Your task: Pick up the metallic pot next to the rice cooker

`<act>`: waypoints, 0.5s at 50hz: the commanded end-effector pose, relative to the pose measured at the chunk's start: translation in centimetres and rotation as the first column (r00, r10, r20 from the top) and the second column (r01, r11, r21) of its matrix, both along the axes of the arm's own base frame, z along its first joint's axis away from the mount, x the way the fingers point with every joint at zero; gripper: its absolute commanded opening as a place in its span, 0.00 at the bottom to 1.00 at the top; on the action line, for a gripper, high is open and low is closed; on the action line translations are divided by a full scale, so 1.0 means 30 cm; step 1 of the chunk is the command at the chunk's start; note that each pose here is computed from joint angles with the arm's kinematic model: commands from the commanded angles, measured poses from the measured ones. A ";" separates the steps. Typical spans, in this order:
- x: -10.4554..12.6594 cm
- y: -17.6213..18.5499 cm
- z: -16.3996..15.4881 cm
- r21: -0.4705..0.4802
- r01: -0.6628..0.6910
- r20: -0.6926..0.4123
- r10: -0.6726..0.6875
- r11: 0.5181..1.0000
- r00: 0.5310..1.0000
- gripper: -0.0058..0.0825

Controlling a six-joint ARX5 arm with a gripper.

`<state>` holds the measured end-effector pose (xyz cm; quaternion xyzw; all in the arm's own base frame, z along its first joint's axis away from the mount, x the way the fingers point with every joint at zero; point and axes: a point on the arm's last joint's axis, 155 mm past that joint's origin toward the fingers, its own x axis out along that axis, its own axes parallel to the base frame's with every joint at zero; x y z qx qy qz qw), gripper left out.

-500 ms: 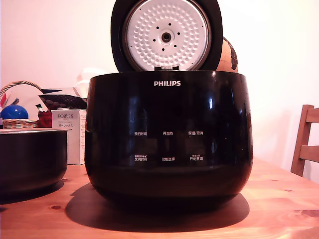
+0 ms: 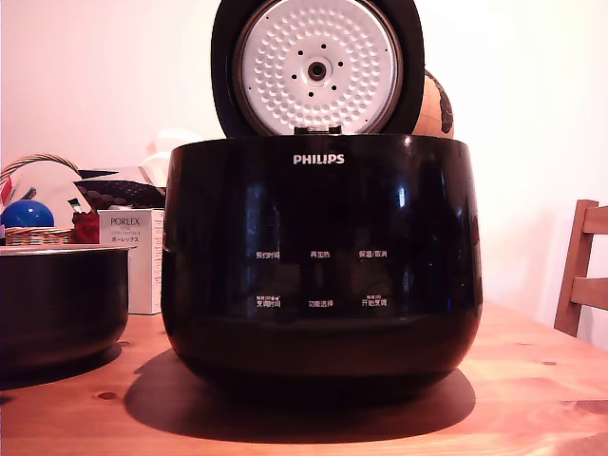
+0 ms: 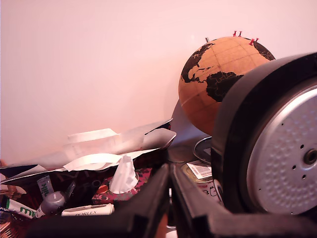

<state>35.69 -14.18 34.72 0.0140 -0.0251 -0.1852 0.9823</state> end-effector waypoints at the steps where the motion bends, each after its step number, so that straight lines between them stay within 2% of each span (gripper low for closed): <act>1: 0.001 0.016 -0.034 0.053 -0.012 -0.015 0.013 0.999 1.000 0.04; 9: -0.009 0.048 -0.095 0.179 0.016 -0.138 0.009 0.984 0.990 0.04; 18: -0.092 0.055 -0.180 0.247 0.156 -0.354 -0.061 0.956 0.933 0.04; 19: -0.103 0.058 -0.189 0.299 0.183 -0.356 -0.068 0.937 0.932 0.04; 21: -0.119 0.074 -0.199 0.311 0.192 -0.390 -0.059 0.931 0.919 0.04; 22: -0.133 0.079 -0.212 0.357 0.220 -0.398 -0.065 0.908 0.915 0.04; 24: -0.157 0.095 -0.236 0.368 0.237 -0.443 -0.055 0.899 0.895 0.04; 25: -0.171 0.096 -0.246 0.403 0.268 -0.451 -0.065 0.875 0.890 0.04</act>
